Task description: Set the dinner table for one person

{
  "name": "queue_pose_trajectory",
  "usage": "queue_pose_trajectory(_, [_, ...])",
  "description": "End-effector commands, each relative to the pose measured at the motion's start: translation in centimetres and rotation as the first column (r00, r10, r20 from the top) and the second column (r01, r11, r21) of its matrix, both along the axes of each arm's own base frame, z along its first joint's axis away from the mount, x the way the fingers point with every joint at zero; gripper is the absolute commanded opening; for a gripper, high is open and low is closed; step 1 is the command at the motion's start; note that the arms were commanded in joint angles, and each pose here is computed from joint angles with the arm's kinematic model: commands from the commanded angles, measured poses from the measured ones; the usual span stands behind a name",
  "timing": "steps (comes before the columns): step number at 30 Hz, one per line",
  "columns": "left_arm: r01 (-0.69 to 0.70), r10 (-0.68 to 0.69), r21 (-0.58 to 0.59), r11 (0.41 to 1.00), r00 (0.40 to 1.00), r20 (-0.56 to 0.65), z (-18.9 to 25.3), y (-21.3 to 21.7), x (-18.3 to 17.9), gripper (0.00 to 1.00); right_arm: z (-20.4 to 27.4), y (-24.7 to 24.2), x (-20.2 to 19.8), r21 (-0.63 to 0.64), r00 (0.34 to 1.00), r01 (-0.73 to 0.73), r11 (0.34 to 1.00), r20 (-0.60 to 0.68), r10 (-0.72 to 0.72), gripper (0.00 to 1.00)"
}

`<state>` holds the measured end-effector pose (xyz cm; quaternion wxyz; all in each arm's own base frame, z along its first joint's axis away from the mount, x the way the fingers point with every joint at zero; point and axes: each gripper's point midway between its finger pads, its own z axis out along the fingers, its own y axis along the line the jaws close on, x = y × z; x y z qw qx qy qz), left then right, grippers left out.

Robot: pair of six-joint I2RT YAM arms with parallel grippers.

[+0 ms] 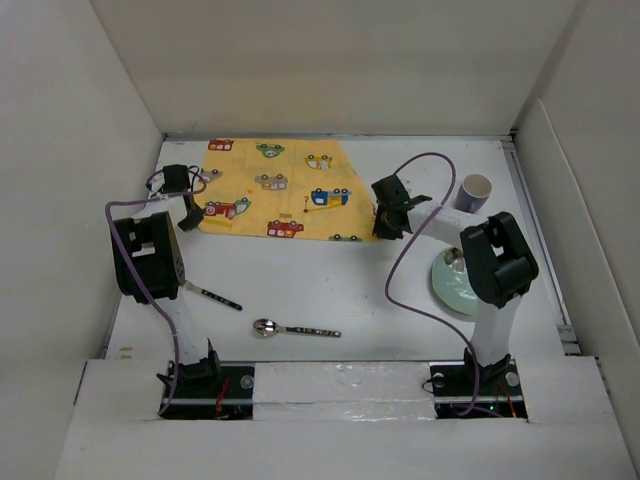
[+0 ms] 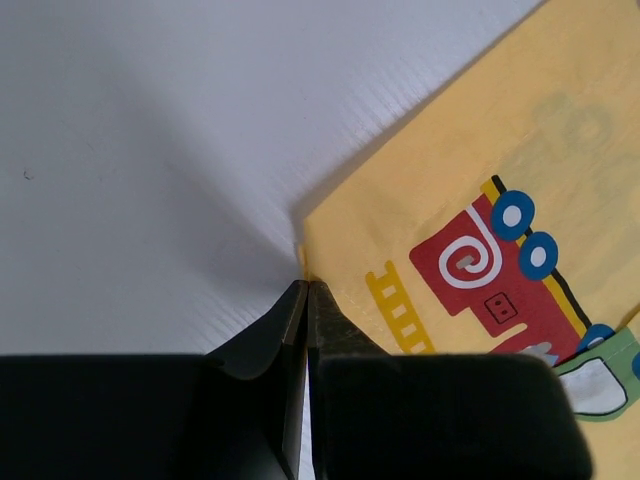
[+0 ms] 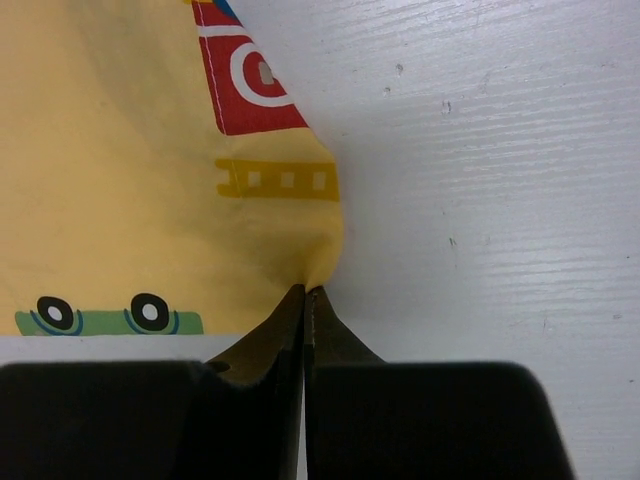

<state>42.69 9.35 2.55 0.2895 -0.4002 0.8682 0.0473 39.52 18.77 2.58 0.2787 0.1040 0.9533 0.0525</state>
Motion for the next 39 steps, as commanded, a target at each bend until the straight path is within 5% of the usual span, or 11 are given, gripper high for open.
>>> queue_pose_trajectory(1, [0.000,0.000,-0.001,1.000,1.000,-0.019,0.5,0.3,-0.2,0.00,1.2,0.4,0.9,-0.002,0.999,0.008,1.000,0.039,-0.008,0.00])
queue_pose_trajectory(6, [0.058,-0.057,-0.006,0.998,0.992,0.114,6.1,-0.3,1.4,0.00,5.6,0.6,1.8,0.033,0.991,-0.031,0.999,0.128,0.027,0.00])
queue_pose_trajectory(11, [0.147,-0.145,0.018,0.989,0.931,0.336,16.0,-2.9,2.2,0.00,16.2,-0.6,1.2,0.034,0.946,-0.071,0.997,0.318,0.056,0.00])
queue_pose_trajectory(13, [0.225,-0.207,0.023,0.974,0.849,0.487,23.1,-5.0,1.5,0.00,23.4,-2.3,0.2,0.014,0.895,-0.088,0.996,0.439,0.073,0.00])
queue_pose_trajectory(23, [0.308,-0.259,0.082,0.948,0.595,0.761,37.6,-8.2,-3.7,0.00,37.5,-6.2,-4.3,0.070,0.781,-0.116,0.991,0.623,0.047,0.00])
queue_pose_trajectory(26, [0.364,-0.289,0.072,0.929,0.587,0.757,37.2,-9.1,-3.3,0.00,38.4,-6.4,-3.9,0.086,0.772,-0.135,0.987,0.633,0.051,0.00])
queue_pose_trajectory(30, [0.547,-0.431,0.005,0.837,0.655,0.620,30.1,-14.3,-2.3,0.00,35.2,-6.1,-2.7,0.090,0.815,-0.146,0.985,0.575,0.068,0.00])
queue_pose_trajectory(32, [0.664,-0.559,0.002,0.748,0.628,0.542,27.0,-19.3,-3.2,0.02,33.4,-5.7,-2.8,0.102,0.828,-0.162,0.982,0.554,0.079,0.00])
queue_pose_trajectory(35, [0.768,-0.686,-0.037,0.639,0.591,0.425,22.1,-25.7,-4.6,0.19,32.6,-5.7,-3.0,0.105,0.836,-0.160,0.982,0.544,0.078,0.00])
queue_pose_trajectory(39, [0.812,-0.769,-0.097,0.576,0.578,0.274,15.5,-30.4,-7.1,0.36,32.3,-6.6,-3.5,0.088,0.839,-0.136,0.987,0.540,0.067,0.00])
